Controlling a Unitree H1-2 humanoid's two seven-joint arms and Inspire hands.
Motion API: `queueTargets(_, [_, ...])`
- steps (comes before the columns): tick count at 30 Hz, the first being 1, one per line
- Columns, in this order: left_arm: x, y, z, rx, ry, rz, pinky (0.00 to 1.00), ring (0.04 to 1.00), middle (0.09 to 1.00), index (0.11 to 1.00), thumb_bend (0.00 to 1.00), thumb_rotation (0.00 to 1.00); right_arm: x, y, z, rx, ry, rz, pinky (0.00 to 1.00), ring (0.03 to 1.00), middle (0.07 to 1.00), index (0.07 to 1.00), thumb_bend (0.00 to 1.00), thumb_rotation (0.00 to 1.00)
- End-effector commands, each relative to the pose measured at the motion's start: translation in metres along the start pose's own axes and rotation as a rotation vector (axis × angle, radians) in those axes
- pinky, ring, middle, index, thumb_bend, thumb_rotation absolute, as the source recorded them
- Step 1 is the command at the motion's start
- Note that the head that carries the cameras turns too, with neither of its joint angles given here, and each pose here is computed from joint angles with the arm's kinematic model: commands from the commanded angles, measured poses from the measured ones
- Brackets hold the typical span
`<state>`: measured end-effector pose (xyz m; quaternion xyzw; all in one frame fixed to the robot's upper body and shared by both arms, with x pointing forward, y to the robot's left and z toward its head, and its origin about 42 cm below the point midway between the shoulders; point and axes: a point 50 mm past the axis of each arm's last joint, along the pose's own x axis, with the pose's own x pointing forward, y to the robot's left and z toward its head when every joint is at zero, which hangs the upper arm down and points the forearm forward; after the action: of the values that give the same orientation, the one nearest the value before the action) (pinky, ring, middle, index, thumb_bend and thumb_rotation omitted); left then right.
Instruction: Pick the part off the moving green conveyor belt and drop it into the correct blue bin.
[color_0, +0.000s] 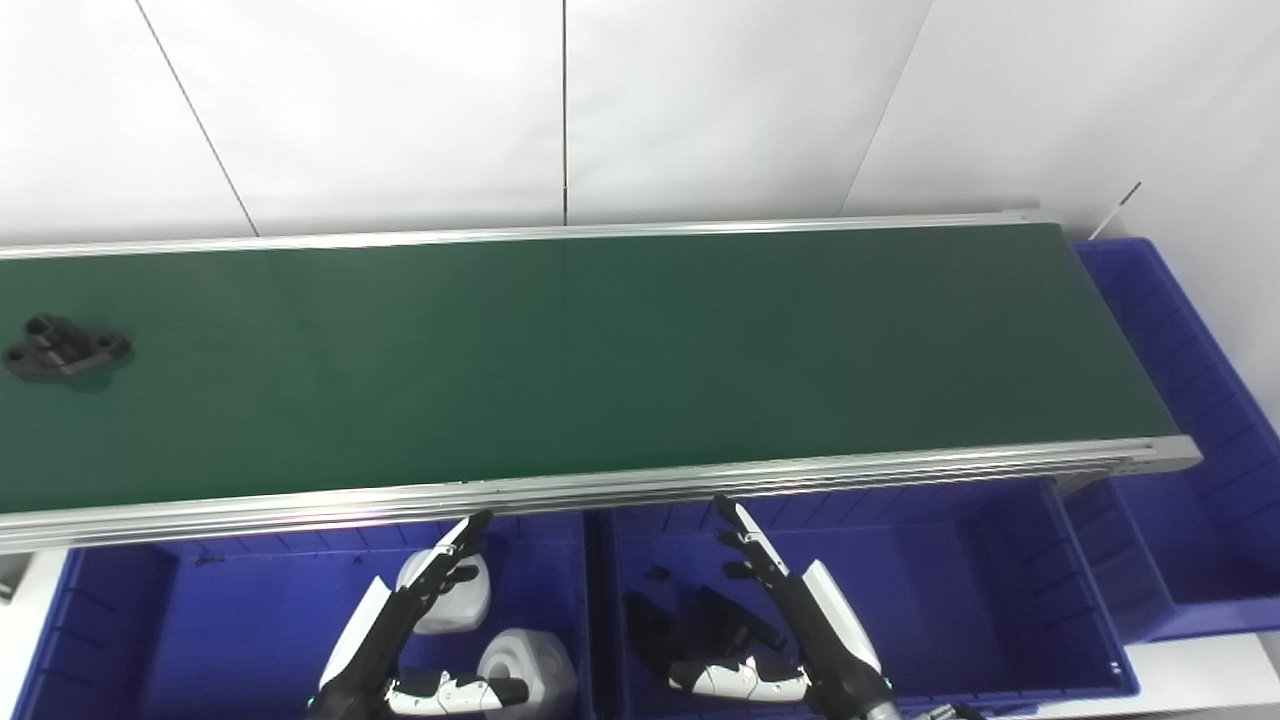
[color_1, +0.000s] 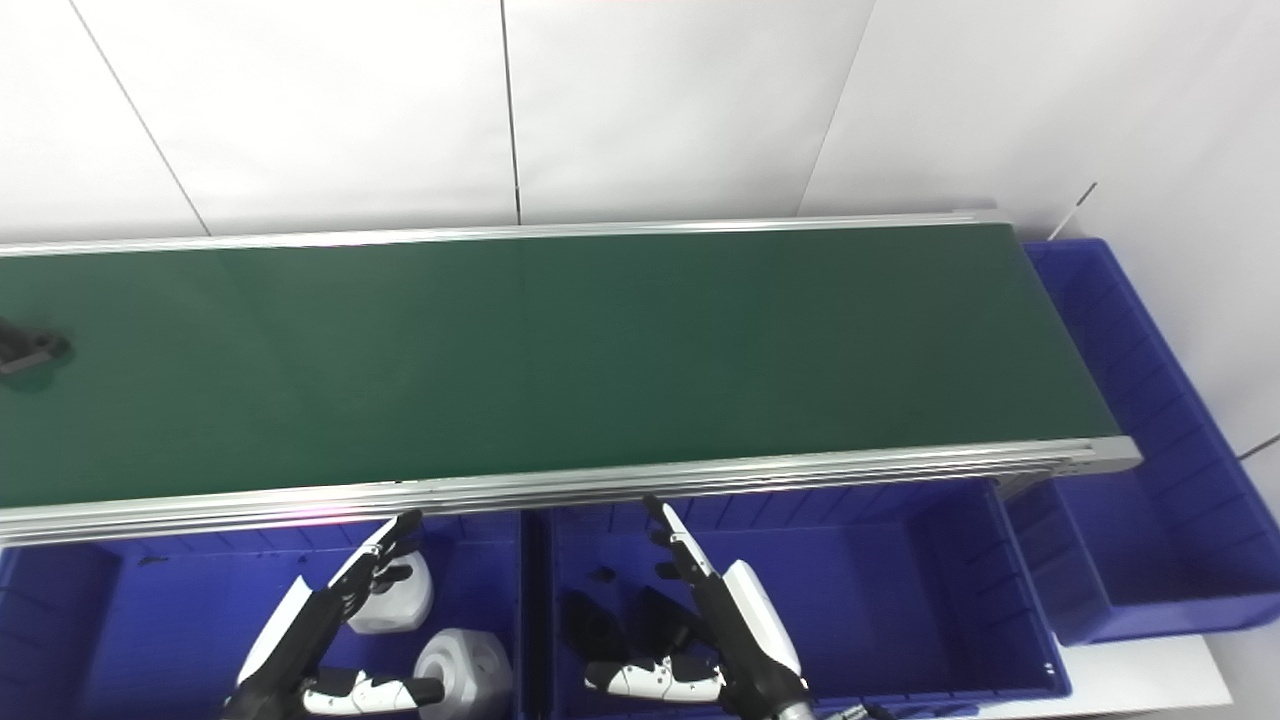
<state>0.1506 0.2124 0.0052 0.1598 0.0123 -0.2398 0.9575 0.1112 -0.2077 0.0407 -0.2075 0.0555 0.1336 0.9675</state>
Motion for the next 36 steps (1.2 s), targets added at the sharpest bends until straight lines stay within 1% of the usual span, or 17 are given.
queueTargets(1, [0.006, 0.007, 0.008, 0.002, -0.061, 0.029, 0.84, 0.914, 0.956, 0.942, 0.73, 0.39, 0.003, -0.003, 0.008, 0.001, -0.055, -0.024, 0.80, 0.924, 0.973, 0.990, 0.82, 0.38])
queueTargets(4, [0.007, 0.007, 0.008, 0.002, -0.060, 0.029, 0.84, 0.914, 0.958, 0.942, 0.73, 0.38, 0.004, -0.003, 0.007, 0.002, -0.057, -0.025, 0.79, 0.918, 0.972, 0.990, 0.81, 0.38])
queueTargets(6, [0.007, 0.008, 0.008, 0.005, -0.061, 0.027, 0.84, 0.915, 0.959, 0.943, 0.74, 0.39, 0.005, -0.003, 0.007, -0.002, -0.056, -0.024, 0.79, 0.918, 0.974, 0.992, 0.81, 0.38])
queueTargets(11, [0.007, 0.008, 0.008, -0.007, -0.060, 0.024, 0.85, 0.919, 0.957, 0.939, 0.74, 0.39, 0.004, -0.002, 0.007, -0.002, -0.058, -0.028, 0.80, 0.922, 0.973, 0.989, 0.82, 0.38])
queueTargets(15, [0.007, 0.008, 0.008, -0.006, -0.059, 0.023, 0.85, 0.919, 0.961, 0.940, 0.74, 0.40, 0.004, -0.002, 0.008, -0.003, -0.056, -0.027, 0.78, 0.913, 0.970, 0.990, 0.81, 0.38])
queueTargets(17, [0.007, 0.008, 0.008, -0.004, -0.060, 0.024, 0.83, 0.911, 0.958, 0.937, 0.74, 0.38, 0.004, -0.002, 0.007, -0.005, -0.055, -0.027, 0.79, 0.915, 0.974, 0.990, 0.81, 0.38])
queueTargets(25, [0.006, 0.007, 0.007, 0.009, -0.057, 0.028, 0.84, 0.910, 0.956, 0.940, 0.73, 0.40, 0.003, -0.003, 0.007, -0.001, -0.053, -0.020, 0.78, 0.910, 0.972, 0.993, 0.81, 0.39])
queueTargets(30, [0.006, 0.001, 0.004, 0.008, -0.049, 0.023, 0.82, 0.907, 0.954, 0.936, 0.74, 0.41, 0.000, -0.004, -0.001, 0.012, -0.052, -0.017, 0.80, 0.918, 0.977, 0.995, 0.81, 0.38])
queueTargets(32, [0.006, -0.004, 0.002, 0.002, -0.041, 0.021, 0.82, 0.906, 0.951, 0.928, 0.76, 0.41, -0.003, -0.005, -0.005, 0.008, -0.045, -0.015, 0.78, 0.914, 0.981, 0.998, 0.80, 0.39])
queueTargets(34, [0.006, -0.008, 0.001, -0.001, -0.035, 0.020, 0.82, 0.900, 0.943, 0.923, 0.77, 0.39, -0.005, -0.006, -0.008, 0.004, -0.045, -0.014, 0.78, 0.917, 0.983, 1.000, 0.81, 0.41])
queueTargets(36, [0.007, -0.012, 0.000, -0.004, -0.032, 0.018, 0.83, 0.900, 0.938, 0.918, 0.77, 0.39, -0.007, -0.008, -0.012, 0.007, -0.048, -0.014, 0.78, 0.916, 0.982, 0.998, 0.81, 0.41])
